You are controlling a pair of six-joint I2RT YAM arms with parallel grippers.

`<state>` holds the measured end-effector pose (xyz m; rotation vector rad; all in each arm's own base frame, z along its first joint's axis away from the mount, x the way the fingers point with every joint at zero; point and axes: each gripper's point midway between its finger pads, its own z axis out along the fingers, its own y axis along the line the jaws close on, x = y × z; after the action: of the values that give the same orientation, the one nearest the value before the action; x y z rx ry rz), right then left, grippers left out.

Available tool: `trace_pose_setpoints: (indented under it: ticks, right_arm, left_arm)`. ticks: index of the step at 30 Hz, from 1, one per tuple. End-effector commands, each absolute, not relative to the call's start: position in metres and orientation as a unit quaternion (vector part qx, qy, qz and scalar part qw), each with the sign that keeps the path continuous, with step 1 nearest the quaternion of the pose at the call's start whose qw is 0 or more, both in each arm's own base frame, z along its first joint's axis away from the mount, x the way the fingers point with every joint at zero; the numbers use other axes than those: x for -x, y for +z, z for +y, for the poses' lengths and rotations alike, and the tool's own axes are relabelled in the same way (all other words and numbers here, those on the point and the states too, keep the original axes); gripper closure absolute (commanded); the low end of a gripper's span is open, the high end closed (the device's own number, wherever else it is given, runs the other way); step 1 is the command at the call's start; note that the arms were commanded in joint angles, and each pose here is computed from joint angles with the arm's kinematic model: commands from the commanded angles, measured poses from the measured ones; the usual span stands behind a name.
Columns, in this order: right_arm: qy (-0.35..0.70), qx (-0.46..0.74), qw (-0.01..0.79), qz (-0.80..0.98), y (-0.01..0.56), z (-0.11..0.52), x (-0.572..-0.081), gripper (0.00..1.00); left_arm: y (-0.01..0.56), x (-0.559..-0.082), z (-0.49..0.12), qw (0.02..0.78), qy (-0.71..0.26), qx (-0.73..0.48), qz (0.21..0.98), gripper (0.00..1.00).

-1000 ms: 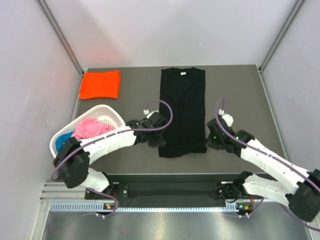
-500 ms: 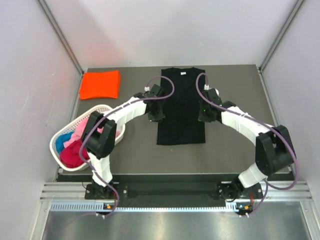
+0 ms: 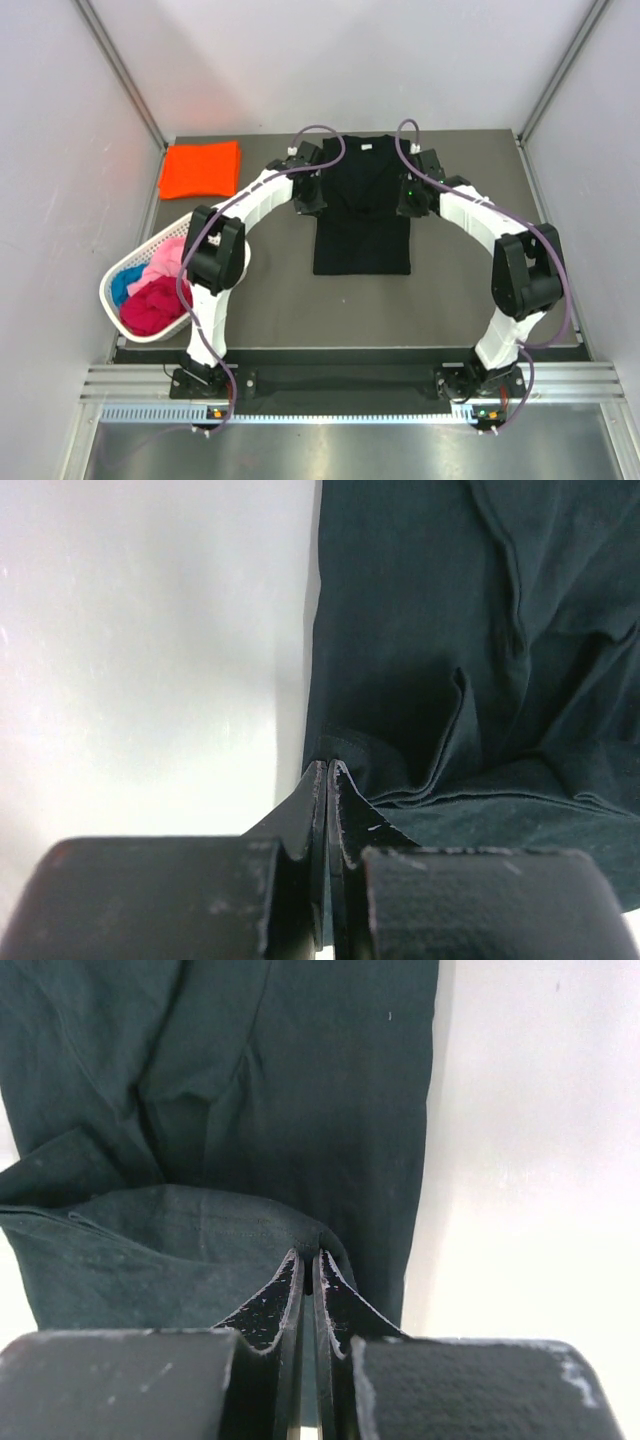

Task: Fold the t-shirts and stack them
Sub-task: Fold the tshirt

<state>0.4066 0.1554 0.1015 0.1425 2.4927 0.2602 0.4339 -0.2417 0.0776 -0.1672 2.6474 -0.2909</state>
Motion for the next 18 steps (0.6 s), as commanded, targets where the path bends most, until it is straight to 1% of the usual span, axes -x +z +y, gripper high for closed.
trace_pose_setpoints:
  ticks: [1, 9, 11, 18]
  right_arm:
    - [0.112, -0.055, 0.339, 0.932, 0.121, 0.154, -0.432, 1.0]
    - [0.122, -0.069, 0.34, 0.93, 0.11, 0.145, -0.454, 1.0]
    - [0.121, -0.07, 0.345, 0.928, 0.11, 0.144, -0.459, 1.0]
    - [0.132, -0.085, 0.336, 0.929, 0.102, 0.14, -0.47, 1.0]
  left_arm:
    - [0.088, -0.456, -0.244, 0.252, -0.122, 0.053, 0.959, 1.0]
    - [0.093, -0.485, -0.253, 0.273, -0.14, 0.037, 0.951, 1.0]
    - [0.094, -0.489, -0.259, 0.276, -0.155, 0.029, 0.948, 1.0]
    - [0.091, -0.503, -0.263, 0.279, -0.163, 0.033, 0.946, 1.0]
